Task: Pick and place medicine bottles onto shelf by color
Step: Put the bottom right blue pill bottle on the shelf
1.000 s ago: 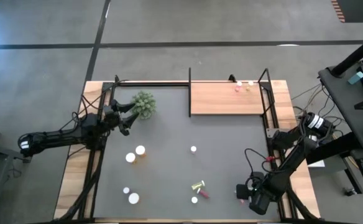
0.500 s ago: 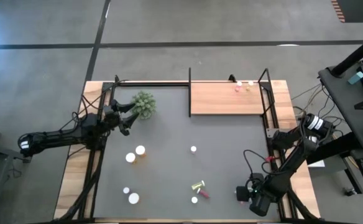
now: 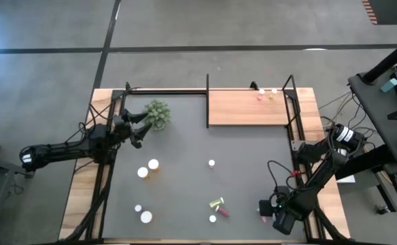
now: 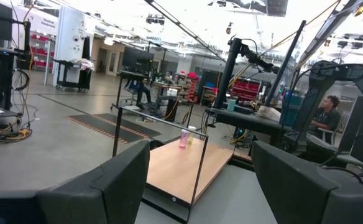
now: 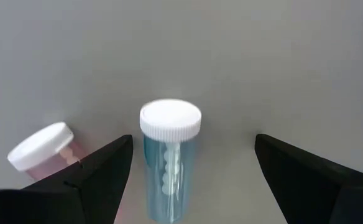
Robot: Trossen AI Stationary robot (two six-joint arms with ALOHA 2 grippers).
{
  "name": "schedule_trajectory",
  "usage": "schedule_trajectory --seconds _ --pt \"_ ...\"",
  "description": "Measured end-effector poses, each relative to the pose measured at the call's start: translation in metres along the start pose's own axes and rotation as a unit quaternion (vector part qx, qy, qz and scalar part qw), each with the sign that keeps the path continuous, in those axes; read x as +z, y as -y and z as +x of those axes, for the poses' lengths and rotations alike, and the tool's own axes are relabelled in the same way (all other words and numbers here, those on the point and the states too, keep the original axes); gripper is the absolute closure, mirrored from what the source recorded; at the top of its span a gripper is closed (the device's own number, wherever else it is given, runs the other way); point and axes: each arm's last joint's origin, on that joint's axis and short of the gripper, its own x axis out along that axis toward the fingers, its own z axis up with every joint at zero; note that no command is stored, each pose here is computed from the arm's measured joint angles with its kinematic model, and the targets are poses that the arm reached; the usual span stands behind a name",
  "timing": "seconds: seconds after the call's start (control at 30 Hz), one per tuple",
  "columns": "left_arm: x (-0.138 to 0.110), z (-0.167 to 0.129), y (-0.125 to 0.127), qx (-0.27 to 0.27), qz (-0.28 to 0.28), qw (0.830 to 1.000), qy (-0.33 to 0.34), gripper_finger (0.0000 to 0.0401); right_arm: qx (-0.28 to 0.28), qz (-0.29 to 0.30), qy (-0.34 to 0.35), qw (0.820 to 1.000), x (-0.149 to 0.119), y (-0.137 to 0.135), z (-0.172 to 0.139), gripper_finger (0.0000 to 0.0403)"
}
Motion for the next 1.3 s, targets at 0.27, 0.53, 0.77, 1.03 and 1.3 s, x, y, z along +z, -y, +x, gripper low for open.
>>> schedule_trajectory --seconds 0.27,0.53,0.77,1.03,1.3 --pt "-0.0001 0.0000 0.0000 0.000 0.000 1.000 0.000 0.0134 0.004 0.007 0.011 1.000 0.0038 -0.0030 -0.0004 0.0074" --pt "-0.0001 0.0000 0.0000 0.000 0.000 1.000 0.000 0.0134 0.012 0.004 -0.003 1.000 0.0015 -0.0044 -0.0004 0.0074" --pt "0.0000 0.0000 0.0000 0.000 0.000 1.000 0.000 0.0134 0.011 0.011 0.009 1.000 0.0060 -0.0066 -0.0018 0.0074" --pt "-0.0001 0.0000 0.0000 0.000 0.000 1.000 0.000 0.0134 0.011 0.013 0.007 1.000 0.0062 -0.0072 -0.0020 0.0081" --pt "-0.0001 0.0000 0.0000 0.000 0.000 1.000 0.000 0.0134 0.012 0.020 0.004 1.000 0.0057 -0.0076 -0.0020 0.0149"
